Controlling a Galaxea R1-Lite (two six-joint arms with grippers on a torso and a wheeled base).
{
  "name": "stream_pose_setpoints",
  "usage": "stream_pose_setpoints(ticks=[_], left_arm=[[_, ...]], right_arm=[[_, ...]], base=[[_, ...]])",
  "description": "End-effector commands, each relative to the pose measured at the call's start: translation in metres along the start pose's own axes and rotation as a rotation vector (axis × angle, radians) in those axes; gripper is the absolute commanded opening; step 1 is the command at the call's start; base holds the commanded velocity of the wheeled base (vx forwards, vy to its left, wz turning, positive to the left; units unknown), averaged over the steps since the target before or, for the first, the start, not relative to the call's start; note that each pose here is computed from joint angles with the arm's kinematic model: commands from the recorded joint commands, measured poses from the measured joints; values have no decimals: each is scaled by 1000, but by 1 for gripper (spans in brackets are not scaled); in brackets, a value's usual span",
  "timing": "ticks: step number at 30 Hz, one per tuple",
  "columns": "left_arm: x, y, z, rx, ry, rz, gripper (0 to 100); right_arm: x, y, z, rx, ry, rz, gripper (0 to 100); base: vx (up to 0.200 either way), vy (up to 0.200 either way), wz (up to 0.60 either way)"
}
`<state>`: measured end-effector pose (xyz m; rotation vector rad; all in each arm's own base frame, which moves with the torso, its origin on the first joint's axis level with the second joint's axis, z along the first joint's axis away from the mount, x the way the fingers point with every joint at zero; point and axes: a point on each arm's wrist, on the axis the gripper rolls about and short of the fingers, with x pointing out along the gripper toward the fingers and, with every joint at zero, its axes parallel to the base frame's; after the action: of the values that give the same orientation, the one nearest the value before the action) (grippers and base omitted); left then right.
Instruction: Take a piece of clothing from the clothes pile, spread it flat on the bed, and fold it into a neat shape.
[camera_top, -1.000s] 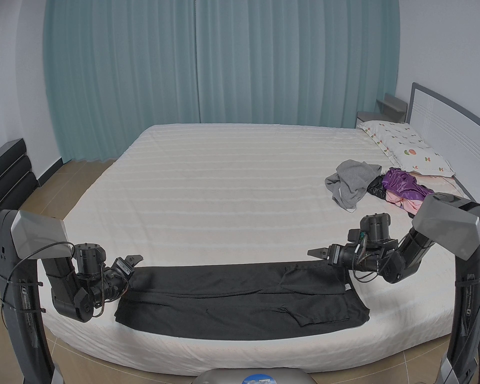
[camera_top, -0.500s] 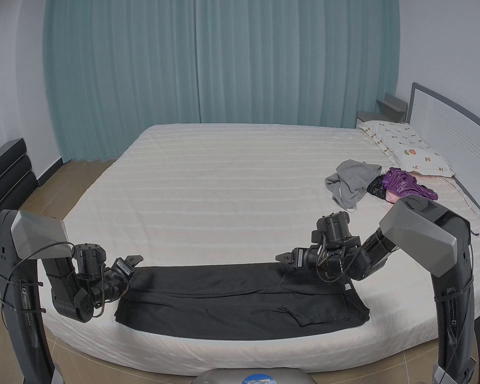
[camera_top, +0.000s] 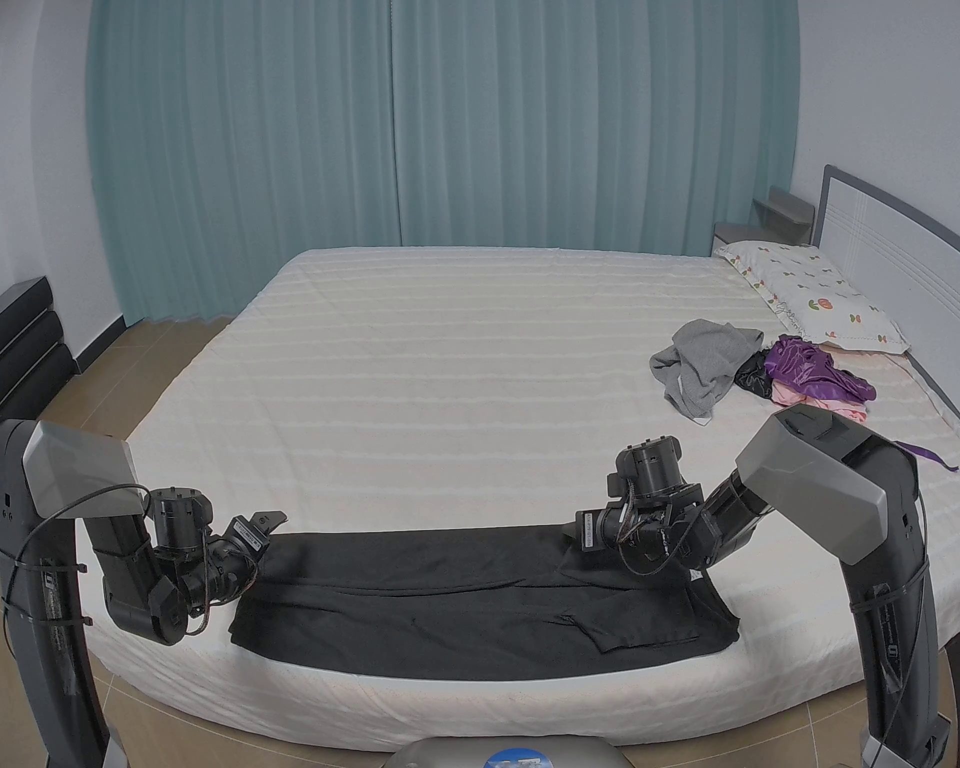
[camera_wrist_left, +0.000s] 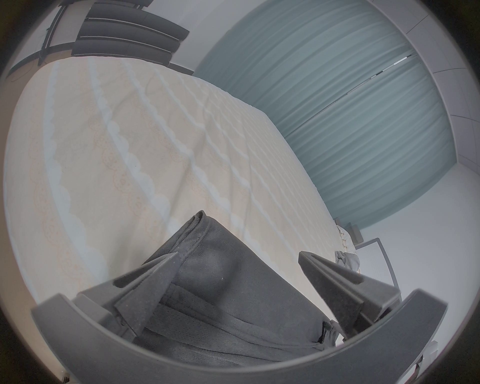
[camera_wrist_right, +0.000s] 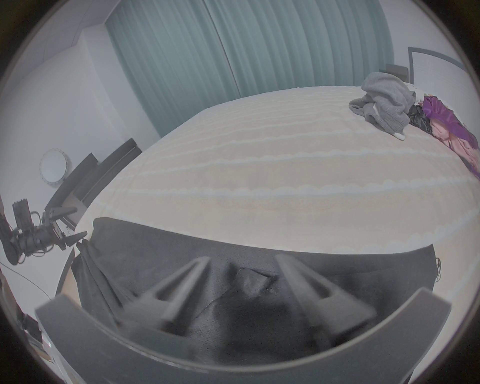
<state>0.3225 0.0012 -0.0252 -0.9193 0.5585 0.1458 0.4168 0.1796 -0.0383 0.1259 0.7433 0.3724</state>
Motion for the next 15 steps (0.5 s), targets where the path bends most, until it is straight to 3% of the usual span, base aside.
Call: stream_pose_setpoints(ticks=[1,15], left_arm=[[0,0,0,-1,1,1,100],[2,1,-2,3,1,5,100]], right_arm=[[5,1,-7,-28,14,-6,0],[9,9,1,-41,-45,-14,0]], base=[[0,0,0],[0,0,0]])
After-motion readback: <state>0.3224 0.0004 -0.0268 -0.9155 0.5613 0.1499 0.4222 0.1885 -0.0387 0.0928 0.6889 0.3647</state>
